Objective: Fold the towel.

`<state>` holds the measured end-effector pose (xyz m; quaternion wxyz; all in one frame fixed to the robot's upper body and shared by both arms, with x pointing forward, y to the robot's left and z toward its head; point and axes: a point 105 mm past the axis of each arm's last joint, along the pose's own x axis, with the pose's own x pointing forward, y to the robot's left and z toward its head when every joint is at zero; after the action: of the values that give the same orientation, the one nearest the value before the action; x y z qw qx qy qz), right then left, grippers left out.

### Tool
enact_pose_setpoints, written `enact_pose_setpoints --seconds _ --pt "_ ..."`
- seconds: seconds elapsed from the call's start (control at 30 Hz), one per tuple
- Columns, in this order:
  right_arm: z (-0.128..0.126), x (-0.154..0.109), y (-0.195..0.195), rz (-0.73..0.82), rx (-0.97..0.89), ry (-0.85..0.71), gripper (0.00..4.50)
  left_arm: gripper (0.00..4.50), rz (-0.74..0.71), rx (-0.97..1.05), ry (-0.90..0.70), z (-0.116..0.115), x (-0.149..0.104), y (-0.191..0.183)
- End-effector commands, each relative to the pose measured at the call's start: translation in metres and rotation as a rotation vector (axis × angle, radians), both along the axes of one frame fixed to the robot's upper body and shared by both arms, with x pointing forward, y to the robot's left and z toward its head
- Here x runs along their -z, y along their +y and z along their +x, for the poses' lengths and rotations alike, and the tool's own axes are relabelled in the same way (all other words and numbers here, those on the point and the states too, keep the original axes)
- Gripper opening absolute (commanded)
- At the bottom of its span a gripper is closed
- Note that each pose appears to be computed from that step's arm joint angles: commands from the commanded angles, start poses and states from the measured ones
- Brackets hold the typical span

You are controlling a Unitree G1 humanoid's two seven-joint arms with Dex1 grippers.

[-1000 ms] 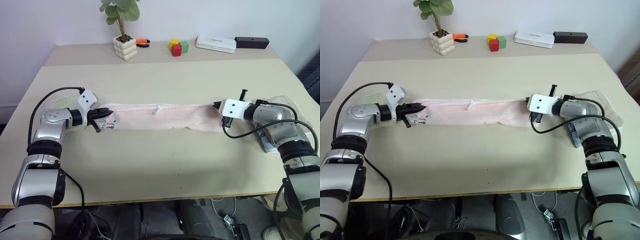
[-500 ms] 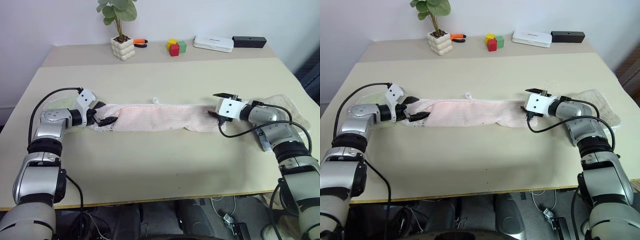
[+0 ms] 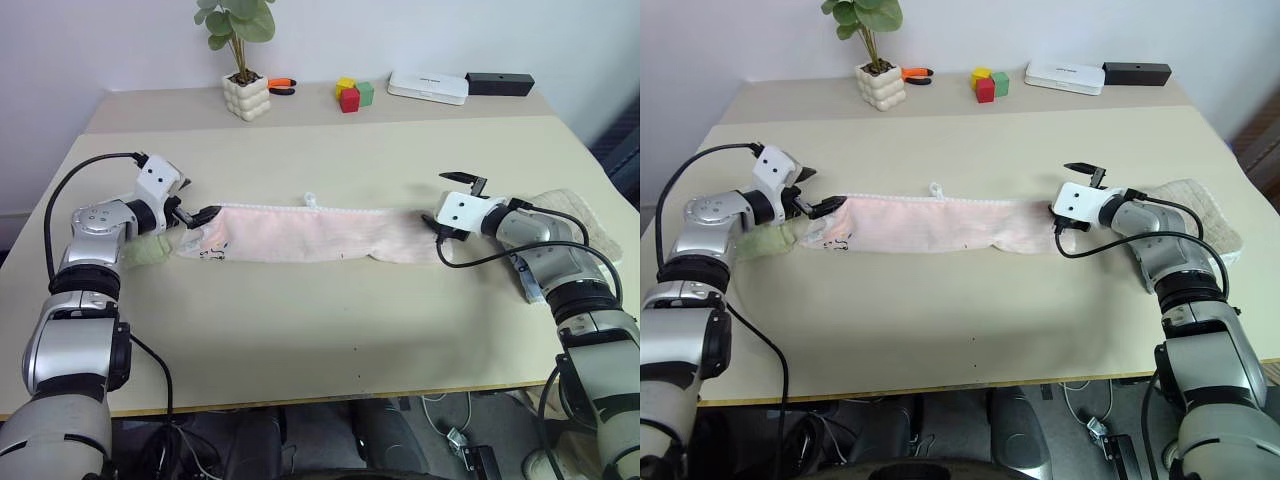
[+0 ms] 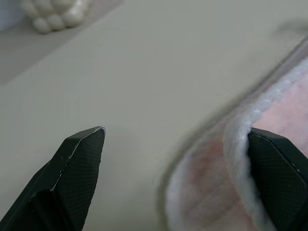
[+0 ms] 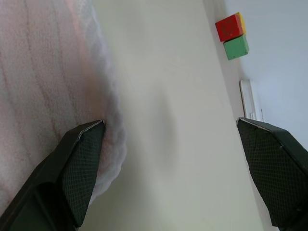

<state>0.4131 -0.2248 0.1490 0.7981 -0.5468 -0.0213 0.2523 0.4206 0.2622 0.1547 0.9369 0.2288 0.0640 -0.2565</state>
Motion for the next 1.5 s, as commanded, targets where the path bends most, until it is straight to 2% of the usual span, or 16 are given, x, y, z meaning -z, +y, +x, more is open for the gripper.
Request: enact_pose_setpoints --seconds 0.03,0.17,0.23,0.33,0.4,0.5,0.7,0.83,1.0,1.07,1.2,1.33,1.43,1.5 --pt "0.006 -0.026 0.007 0.047 -0.006 -0.080 4.46 4.50 -0.021 -0.030 -0.067 0.003 -0.022 0.008" --pt "0.004 -0.022 0.008 0.050 -0.010 -0.066 4.46 4.50 -0.051 -0.016 -0.057 0.004 -0.025 0.003" --pt "0.003 -0.020 0.009 0.056 -0.015 -0.057 4.46 4.50 -0.072 0.033 0.006 0.000 -0.018 -0.002" --pt "0.002 -0.017 0.012 0.060 -0.028 -0.048 4.46 4.50 -0.103 0.127 0.174 -0.014 0.006 -0.007" --pt "0.001 -0.017 0.013 0.061 -0.031 -0.046 4.46 4.50 -0.092 0.138 0.208 -0.018 0.012 -0.006" --pt "0.001 -0.018 0.014 0.062 -0.034 -0.046 4.46 4.50 -0.081 0.085 0.147 -0.012 0.004 -0.002" --pt "0.001 -0.017 0.016 0.064 -0.040 -0.042 4.46 4.50 -0.089 0.031 -0.007 -0.002 -0.028 0.003" --pt "0.001 -0.017 0.016 0.065 -0.041 -0.041 4.46 4.50 -0.089 0.059 0.023 -0.006 -0.027 0.004" --pt "0.002 -0.017 0.017 0.067 -0.042 -0.043 4.46 4.50 -0.163 0.077 0.119 -0.011 -0.021 0.003" --pt "0.002 -0.017 0.018 0.070 -0.042 -0.044 4.46 4.50 -0.235 0.080 0.188 -0.015 -0.019 0.004" --pt "0.001 -0.016 0.018 0.070 -0.046 -0.040 4.46 4.50 -0.183 0.081 0.227 -0.024 -0.016 0.012" --pt "0.000 -0.019 0.018 0.067 -0.048 -0.048 4.46 4.50 -0.096 0.025 0.138 -0.019 -0.022 0.021" --pt "0.001 -0.022 0.019 0.068 -0.050 -0.057 4.46 4.50 -0.077 0.014 0.131 -0.018 -0.020 0.024" --pt "0.001 -0.022 0.020 0.068 -0.051 -0.059 4.46 4.50 -0.009 0.013 0.125 -0.019 -0.017 0.026"
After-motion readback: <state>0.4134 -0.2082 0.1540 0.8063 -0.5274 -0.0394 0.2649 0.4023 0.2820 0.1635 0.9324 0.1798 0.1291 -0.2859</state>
